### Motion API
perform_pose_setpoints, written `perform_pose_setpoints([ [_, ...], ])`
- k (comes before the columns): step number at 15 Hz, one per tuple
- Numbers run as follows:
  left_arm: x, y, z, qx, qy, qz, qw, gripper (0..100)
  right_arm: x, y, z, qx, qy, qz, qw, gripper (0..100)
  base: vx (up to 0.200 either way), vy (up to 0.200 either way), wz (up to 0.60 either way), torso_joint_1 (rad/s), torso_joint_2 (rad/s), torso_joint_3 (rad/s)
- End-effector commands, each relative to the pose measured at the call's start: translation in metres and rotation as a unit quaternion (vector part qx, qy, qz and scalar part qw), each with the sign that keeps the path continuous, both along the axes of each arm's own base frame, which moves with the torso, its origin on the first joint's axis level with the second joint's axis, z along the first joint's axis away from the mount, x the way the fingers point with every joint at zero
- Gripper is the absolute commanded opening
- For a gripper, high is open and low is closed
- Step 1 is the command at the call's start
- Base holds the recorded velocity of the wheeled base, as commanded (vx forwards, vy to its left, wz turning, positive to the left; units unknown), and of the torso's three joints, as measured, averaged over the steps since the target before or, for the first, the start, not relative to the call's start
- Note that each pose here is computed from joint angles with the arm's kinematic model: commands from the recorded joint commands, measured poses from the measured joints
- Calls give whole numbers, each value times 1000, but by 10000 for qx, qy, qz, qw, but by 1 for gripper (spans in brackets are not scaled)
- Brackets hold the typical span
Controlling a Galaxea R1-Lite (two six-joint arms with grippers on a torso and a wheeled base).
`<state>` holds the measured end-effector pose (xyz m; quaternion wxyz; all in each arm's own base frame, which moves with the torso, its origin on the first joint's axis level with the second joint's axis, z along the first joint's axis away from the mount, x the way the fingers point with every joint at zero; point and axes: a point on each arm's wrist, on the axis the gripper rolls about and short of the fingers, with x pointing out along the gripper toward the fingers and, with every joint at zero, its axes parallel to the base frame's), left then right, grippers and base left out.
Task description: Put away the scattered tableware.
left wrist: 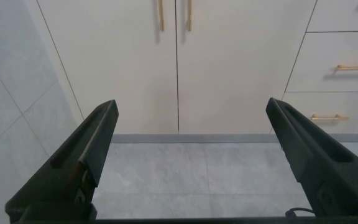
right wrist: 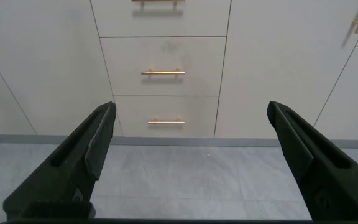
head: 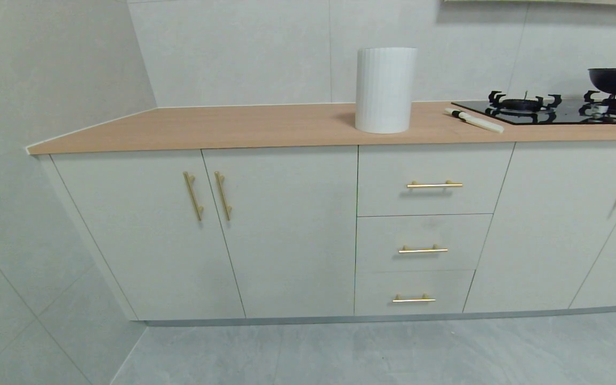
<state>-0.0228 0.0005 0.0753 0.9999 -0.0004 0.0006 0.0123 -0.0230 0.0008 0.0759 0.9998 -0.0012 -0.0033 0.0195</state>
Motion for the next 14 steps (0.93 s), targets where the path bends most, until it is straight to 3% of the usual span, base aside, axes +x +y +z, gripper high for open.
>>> perform_pose_setpoints([
  [1, 0, 0, 0, -11, 1, -1, 10000, 100, 0, 0, 0, -4, 17, 5, 10000, 100, 0, 0, 0, 0, 0, 0],
  [14, 0, 0, 0, -11, 1, -1, 10000, 100, 0, 0, 0, 12, 10, 5, 10000, 100, 200, 0, 0, 2, 2, 4],
])
